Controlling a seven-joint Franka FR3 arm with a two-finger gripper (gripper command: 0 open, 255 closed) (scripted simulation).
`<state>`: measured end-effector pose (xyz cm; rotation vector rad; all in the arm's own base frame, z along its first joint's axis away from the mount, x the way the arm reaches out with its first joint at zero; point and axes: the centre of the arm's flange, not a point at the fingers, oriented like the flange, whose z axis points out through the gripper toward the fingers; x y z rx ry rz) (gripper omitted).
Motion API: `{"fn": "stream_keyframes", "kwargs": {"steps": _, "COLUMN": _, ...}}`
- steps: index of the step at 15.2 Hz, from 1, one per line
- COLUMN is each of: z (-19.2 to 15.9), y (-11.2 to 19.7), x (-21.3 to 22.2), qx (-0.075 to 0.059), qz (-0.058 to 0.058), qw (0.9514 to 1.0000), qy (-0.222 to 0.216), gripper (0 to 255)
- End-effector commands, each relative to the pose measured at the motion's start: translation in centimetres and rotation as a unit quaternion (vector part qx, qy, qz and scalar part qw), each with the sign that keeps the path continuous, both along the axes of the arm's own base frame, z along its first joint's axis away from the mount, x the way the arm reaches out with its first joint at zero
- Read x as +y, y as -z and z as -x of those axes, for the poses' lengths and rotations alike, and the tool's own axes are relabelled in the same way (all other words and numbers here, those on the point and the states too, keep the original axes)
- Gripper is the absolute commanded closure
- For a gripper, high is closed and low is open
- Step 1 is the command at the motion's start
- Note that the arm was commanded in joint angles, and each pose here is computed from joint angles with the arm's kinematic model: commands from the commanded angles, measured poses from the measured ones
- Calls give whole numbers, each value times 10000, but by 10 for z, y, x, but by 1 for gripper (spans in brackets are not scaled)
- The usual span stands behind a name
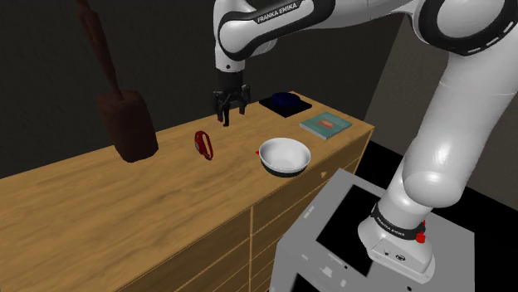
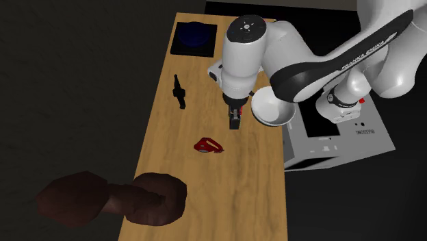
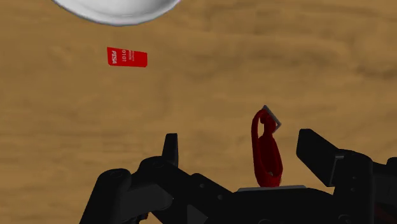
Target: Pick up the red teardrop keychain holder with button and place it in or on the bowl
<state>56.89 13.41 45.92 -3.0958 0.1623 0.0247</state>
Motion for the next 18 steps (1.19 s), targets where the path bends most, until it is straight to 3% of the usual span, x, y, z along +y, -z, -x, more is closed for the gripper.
{"fn": "stream_keyframes", "kwargs": {"steps": 1, "z": -19, "y": 15, "x": 12, "qx": 10, "qz": -50, "qw": 10000, "qy": 69, "gripper": 0}}
{"fn": "stream_keyframes", "kwargs": {"steps": 9, "z": -101, "y": 61, "x": 53, "qx": 50, "qz": -236, "qw": 9992, "qy": 325, "gripper": 0}}
{"fn": "stream_keyframes", "kwargs": {"steps": 18, "z": -100, "y": 100, "x": 57, "qx": 50, "qz": -236, "qw": 9992, "qy": 325, "gripper": 0}}
